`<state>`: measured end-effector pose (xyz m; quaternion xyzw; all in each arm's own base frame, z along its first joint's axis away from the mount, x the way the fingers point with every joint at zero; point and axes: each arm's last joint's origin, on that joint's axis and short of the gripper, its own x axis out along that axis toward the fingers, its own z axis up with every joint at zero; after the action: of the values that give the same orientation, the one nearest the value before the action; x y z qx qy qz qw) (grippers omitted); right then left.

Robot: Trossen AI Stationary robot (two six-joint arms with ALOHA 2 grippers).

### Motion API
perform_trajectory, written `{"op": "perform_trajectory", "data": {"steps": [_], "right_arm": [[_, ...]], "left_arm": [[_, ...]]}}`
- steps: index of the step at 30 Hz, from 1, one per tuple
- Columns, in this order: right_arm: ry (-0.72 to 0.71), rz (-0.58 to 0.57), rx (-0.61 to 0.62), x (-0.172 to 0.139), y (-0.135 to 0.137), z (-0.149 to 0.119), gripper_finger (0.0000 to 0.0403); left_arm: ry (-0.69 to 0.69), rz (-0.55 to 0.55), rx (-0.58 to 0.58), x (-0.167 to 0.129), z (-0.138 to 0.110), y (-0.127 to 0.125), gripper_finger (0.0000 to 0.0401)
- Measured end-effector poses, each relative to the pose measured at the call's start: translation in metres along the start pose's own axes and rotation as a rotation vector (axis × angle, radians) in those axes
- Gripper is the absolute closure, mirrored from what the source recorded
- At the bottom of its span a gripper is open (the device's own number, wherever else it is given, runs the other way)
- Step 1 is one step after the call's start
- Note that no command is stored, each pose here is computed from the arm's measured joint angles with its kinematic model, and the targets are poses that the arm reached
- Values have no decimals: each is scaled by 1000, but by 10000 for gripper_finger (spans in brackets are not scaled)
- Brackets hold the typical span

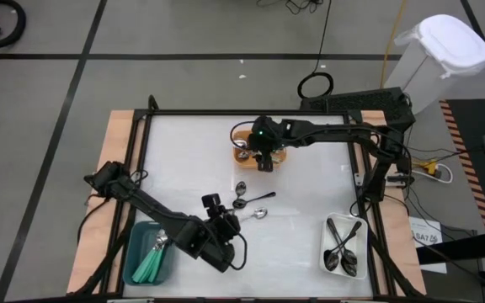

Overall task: Sort silverware by color (type)
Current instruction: Put the white patterned spoon into the yellow bin

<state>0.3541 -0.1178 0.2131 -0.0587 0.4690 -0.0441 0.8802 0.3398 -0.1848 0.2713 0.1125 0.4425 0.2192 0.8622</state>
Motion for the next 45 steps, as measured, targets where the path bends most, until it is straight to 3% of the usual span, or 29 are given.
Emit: {"op": "perform_trajectory", "data": {"steps": [20, 24, 31, 34, 38, 45], "right_arm": [[60, -37, -9, 39, -17, -15, 199], [63, -44, 2, 39, -21, -16, 242], [70, -57, 40, 38, -29, -20, 371], [76, -51, 40, 38, -30, -21, 397], [81, -63, 20, 32, -27, -19, 369], [90, -126, 19, 32, -30, -19, 268]], "left_arm": [[25, 7, 31, -10, -10, -5, 226], [25, 8, 31, -10, -10, -5, 226], [25, 7, 25, -10, -10, -5, 226], [25, 7, 21, -10, -10, -5, 226], [25, 7, 21, -10, -10, -5, 226], [24, 6, 20, -10, -10, -5, 226]]}}
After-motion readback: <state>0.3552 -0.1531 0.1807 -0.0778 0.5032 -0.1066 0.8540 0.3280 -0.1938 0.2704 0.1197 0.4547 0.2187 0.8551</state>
